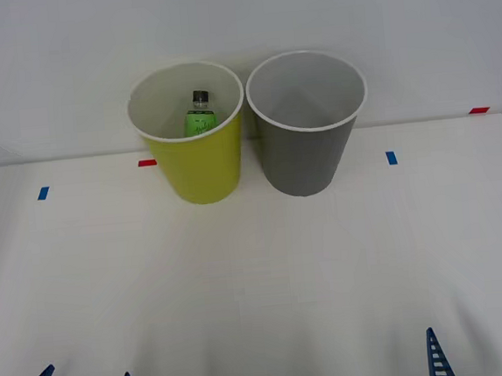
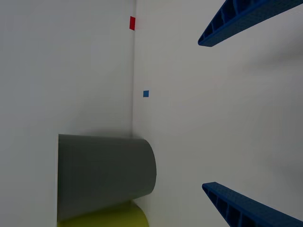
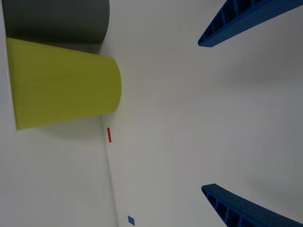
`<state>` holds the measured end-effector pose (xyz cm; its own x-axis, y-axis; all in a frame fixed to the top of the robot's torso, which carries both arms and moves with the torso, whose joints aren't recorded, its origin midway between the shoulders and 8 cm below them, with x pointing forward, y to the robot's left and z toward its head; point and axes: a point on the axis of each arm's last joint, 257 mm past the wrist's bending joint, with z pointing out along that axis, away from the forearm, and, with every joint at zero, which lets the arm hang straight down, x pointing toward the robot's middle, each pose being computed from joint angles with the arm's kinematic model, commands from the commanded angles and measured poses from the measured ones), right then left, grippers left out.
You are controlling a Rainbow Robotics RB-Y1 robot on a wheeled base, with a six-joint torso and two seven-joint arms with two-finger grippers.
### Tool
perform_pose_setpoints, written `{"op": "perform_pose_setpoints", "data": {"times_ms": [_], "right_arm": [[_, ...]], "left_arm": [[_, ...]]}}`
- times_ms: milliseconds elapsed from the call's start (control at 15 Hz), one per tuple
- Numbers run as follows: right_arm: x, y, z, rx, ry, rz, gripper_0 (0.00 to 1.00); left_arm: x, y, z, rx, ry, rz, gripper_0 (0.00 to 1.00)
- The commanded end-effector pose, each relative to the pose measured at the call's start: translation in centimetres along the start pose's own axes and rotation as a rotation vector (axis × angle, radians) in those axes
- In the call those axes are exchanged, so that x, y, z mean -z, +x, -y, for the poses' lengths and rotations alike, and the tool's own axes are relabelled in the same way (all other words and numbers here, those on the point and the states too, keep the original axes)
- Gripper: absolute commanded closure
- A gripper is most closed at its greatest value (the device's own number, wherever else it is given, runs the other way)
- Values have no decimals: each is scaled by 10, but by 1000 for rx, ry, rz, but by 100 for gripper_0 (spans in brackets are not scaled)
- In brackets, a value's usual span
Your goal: Put cans in the gray bin and PET bottles in the light green bin.
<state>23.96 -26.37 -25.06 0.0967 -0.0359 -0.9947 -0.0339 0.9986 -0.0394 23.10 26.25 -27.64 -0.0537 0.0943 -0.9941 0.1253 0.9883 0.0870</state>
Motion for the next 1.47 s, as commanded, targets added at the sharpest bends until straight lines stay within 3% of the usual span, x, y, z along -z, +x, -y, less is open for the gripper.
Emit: {"op": "perform_pose_setpoints", "data": {"times_ms": [67, 1467], "right_arm": [[0, 0, 0, 0, 0, 0, 0], [0, 0, 0, 0, 0, 0, 0]], "left_arm": [[0, 0, 0, 0, 0, 0, 0], [0, 0, 0, 0, 0, 0, 0]]}}
